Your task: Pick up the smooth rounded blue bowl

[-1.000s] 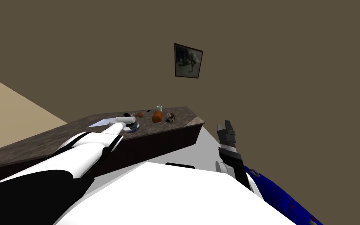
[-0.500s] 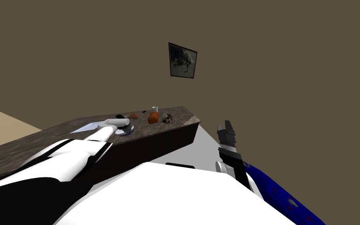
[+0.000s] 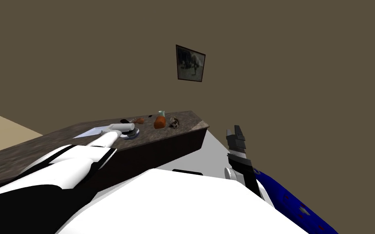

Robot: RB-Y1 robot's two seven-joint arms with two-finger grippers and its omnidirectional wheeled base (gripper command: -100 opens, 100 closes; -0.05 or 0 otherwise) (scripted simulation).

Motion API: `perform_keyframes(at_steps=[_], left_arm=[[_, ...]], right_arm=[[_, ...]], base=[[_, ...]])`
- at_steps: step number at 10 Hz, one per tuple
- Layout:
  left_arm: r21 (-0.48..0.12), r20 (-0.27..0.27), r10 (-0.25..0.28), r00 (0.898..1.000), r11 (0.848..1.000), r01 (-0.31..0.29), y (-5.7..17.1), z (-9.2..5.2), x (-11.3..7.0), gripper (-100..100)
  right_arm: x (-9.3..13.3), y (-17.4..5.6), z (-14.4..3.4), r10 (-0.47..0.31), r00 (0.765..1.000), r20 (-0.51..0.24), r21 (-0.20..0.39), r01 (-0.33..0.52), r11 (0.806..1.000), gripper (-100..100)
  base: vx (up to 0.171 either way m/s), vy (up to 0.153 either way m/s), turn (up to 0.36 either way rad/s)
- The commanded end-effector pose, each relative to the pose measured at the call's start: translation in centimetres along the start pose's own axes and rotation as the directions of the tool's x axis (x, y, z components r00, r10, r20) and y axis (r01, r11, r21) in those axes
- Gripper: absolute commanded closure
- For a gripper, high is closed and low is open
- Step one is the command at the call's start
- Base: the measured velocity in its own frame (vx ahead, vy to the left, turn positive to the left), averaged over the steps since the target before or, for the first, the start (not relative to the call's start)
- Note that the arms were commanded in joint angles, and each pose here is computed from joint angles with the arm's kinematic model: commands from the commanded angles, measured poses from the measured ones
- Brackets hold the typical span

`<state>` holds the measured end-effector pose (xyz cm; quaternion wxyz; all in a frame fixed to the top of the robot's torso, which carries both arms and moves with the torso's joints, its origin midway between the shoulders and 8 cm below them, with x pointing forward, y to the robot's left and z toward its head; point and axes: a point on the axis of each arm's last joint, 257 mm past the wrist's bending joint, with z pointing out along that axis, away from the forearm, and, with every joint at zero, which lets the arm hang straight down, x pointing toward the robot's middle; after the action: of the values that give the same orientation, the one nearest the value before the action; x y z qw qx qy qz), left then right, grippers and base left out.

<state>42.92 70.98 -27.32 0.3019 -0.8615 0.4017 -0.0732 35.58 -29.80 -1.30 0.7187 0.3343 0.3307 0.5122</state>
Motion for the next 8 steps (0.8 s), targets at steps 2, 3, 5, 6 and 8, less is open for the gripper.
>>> perform_keyframes(at_steps=[2,3,5,6,8], left_arm=[[-0.001,0.000,-0.001,1.000,1.000,0.001,0.0,0.0,0.0,0],[-0.002,0.001,0.018,1.000,1.000,-0.018,0.0,0.3,0.8,100],[-0.001,-0.014,0.030,0.999,1.000,-0.030,-0.3,0.4,2.7,100],[-0.007,-0.022,0.046,0.999,0.999,-0.046,-0.1,0.6,4.4,100],[-0.014,-0.044,0.084,0.995,0.996,-0.085,0.1,0.8,8.0,100]], right_arm=[[0.0,0.0,0.0,0.000,1.000,0.000,0.000,0.000,1.000,0],[0.0,0.0,0.0,0.000,1.000,0.000,0.000,0.000,1.000,0],[0.0,0.0,0.0,0.000,1.000,0.000,0.000,0.000,1.000,0],[0.0,0.0,0.0,0.000,1.000,0.000,0.000,0.000,1.000,0],[0.0,0.0,0.0,0.000,1.000,0.000,0.000,0.000,1.000,0]], base=[[0.000,0.000,0.000],[0.000,0.005,0.156],[-0.001,0.007,0.204],[-0.005,0.014,0.142],[0.002,0.020,0.249]])
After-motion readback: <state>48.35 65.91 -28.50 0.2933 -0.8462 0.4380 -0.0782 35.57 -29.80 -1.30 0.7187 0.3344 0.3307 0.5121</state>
